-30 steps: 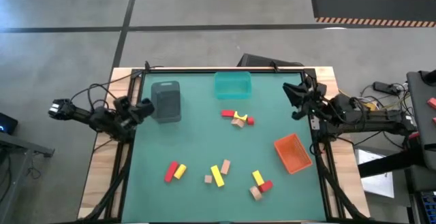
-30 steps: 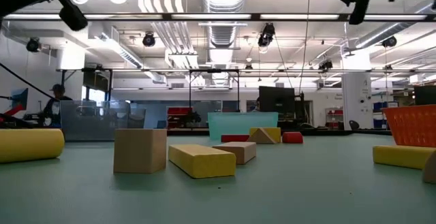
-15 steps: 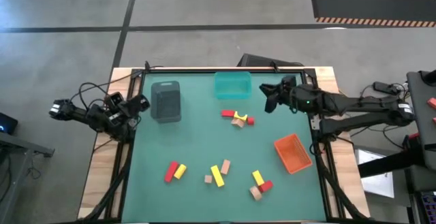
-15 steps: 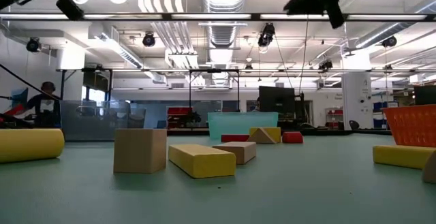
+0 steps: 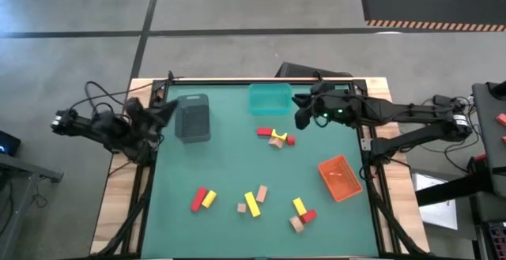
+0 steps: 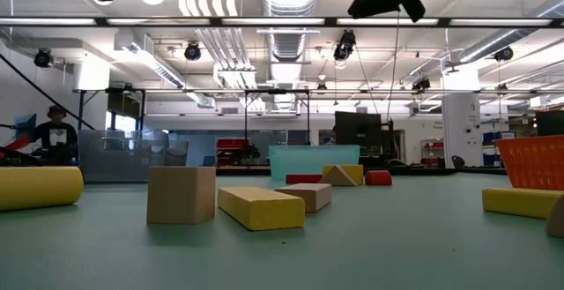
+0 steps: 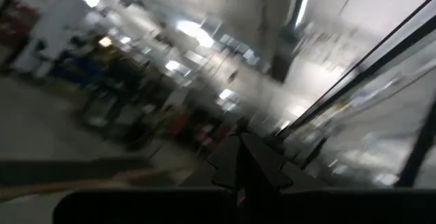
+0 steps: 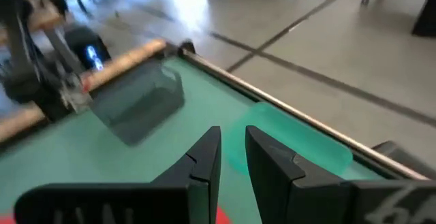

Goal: Sort & place blocks by color
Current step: Put the yellow block into the green bin

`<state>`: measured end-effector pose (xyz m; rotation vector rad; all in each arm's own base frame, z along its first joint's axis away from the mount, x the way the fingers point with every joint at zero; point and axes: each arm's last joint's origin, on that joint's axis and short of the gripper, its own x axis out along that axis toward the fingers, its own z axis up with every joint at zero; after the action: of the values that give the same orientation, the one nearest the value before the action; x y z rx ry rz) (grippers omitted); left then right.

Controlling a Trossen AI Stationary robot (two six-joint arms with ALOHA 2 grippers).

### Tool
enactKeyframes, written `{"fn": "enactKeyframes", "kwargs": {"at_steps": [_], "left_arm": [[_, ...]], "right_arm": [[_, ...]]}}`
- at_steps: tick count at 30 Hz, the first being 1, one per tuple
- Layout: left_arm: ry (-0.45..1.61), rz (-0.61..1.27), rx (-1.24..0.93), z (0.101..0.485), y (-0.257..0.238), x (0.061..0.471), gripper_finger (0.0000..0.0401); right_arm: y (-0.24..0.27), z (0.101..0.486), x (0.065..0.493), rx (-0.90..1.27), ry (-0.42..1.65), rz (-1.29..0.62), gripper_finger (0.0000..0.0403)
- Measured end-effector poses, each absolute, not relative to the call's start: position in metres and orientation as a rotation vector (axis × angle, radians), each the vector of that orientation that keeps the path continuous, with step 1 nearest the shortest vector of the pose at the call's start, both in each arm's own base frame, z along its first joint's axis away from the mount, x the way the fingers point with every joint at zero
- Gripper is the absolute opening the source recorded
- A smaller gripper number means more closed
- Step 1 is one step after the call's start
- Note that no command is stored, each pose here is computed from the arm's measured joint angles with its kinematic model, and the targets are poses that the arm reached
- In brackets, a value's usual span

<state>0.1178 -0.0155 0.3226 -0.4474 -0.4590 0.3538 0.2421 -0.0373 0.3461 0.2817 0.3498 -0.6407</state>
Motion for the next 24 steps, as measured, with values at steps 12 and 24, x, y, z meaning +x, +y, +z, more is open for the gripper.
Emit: {"fn": "enactKeyframes", "kwargs": {"at_steps": [12, 24], "left_arm": [[-0.077, 0.561, -0.438, 0.301, -0.018, 0.139, 0.0], [-0.047, 0.568, -0.419, 0.298, -0.022, 0.152, 0.0]], "right_arm": [[-0.04, 0.343, 0.271, 0.024, 0.594, -0.598, 0.0059], [-0.035, 0.317, 0.294, -0.033, 0.736, -0.288, 0.0059]]}}
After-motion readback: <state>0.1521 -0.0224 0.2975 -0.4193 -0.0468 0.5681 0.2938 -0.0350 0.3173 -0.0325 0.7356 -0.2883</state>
